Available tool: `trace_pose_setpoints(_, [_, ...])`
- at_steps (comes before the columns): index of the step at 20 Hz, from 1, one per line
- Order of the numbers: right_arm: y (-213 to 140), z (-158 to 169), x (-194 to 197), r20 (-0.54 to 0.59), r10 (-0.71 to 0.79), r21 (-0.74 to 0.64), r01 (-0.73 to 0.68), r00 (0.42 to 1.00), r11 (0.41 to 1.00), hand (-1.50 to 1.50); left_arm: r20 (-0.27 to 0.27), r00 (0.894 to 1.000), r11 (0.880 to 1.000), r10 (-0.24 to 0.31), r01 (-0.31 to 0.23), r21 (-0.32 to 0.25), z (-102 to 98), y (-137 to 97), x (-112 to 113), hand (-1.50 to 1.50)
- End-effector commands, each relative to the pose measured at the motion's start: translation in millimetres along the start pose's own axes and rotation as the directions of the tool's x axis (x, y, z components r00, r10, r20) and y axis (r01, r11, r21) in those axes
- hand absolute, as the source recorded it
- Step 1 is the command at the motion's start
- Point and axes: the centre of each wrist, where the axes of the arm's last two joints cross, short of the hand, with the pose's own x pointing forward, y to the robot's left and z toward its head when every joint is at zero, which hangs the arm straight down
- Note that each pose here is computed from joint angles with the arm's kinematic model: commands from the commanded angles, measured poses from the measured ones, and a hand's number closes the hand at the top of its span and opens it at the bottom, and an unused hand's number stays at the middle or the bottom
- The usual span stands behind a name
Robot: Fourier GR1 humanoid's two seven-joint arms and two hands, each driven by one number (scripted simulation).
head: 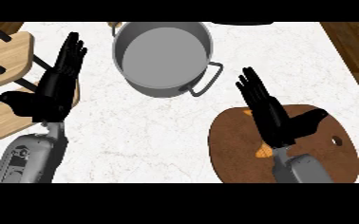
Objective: Pick the croissant from the cutting board and place it in the pot
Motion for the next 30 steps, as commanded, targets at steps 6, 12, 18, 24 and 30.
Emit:
trace_pose_setpoints(6, [-46.2,26.7,17.8,-0.132,0.471,0.123,-0.458,0.872,0.881,1.50,-0.417,0.908,0.974,-0.038,-0.060,-0.220,66.2,-11.4,-82.7,0.00])
trace_pose_setpoints(12, [-40.3,32.3,37.0,0.312,0.648,-0.477,-0.475,0.695,0.739,-1.50,-0.486,0.874,0.975,-0.001,-0.106,-0.194,75.8,-14.5,-94.0,0.00])
trace_pose_setpoints(18, [-4.8,88.1,90.3,0.329,0.629,-0.412,-0.492,0.704,0.767,-1.50,-0.474,0.881,0.966,-0.012,-0.113,-0.234,70.7,-24.7,-105.9,0.00])
trace_pose_setpoints(24, [-18.3,92.9,126.8,-0.022,0.678,-0.270,-0.657,0.735,0.704,-1.50,-0.464,0.886,0.960,-0.014,-0.118,-0.255,67.8,-26.2,-89.5,0.00])
trace_pose_setpoints(30, [-1.5,77.3,153.0,-0.145,0.578,-0.223,-0.596,0.803,0.772,-1.50,-0.457,0.889,0.958,-0.033,-0.102,-0.267,56.8,-28.0,-92.6,0.00])
